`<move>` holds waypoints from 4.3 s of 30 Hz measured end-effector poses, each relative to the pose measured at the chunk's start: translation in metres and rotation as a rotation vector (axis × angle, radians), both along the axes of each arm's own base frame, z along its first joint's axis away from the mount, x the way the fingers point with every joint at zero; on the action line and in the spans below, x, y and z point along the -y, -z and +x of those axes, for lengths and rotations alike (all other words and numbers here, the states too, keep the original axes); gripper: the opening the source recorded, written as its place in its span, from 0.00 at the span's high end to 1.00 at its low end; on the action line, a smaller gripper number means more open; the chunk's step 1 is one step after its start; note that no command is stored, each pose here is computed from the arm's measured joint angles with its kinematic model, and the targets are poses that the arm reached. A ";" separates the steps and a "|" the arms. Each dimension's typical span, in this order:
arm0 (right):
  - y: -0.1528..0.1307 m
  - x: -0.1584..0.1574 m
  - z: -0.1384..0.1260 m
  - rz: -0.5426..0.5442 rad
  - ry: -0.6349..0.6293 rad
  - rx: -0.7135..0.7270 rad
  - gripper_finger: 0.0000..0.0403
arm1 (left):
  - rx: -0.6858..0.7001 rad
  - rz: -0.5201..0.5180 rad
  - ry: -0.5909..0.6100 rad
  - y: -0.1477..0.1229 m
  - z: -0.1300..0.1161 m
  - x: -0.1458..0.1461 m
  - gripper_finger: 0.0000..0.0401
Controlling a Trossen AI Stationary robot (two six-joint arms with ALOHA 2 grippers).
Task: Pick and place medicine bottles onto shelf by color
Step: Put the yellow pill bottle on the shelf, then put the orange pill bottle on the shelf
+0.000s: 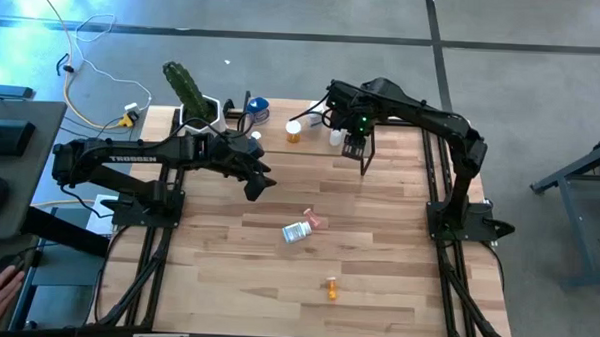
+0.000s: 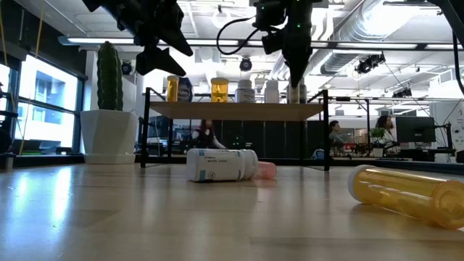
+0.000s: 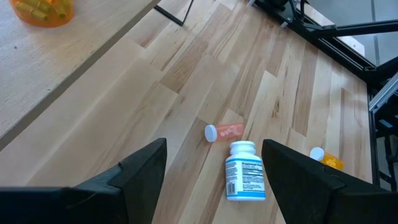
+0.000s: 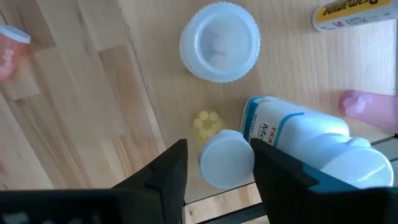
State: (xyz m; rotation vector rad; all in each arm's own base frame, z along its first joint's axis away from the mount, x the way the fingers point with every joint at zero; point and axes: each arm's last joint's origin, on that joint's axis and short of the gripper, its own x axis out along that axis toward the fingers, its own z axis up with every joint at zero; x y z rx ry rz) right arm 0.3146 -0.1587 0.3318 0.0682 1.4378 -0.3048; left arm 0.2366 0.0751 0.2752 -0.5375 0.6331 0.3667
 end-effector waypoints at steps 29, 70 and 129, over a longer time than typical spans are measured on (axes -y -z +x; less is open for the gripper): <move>-0.034 0.001 0.000 -0.057 0.036 0.122 0.57 | 0.000 0.001 0.001 0.000 0.000 0.000 0.37; -0.028 -0.207 0.027 0.265 0.321 0.108 0.57 | -0.464 0.030 0.285 0.026 -0.028 0.115 0.37; 0.177 -0.335 0.020 0.546 0.875 0.132 0.46 | -0.432 -0.042 0.240 0.026 -0.033 0.141 0.37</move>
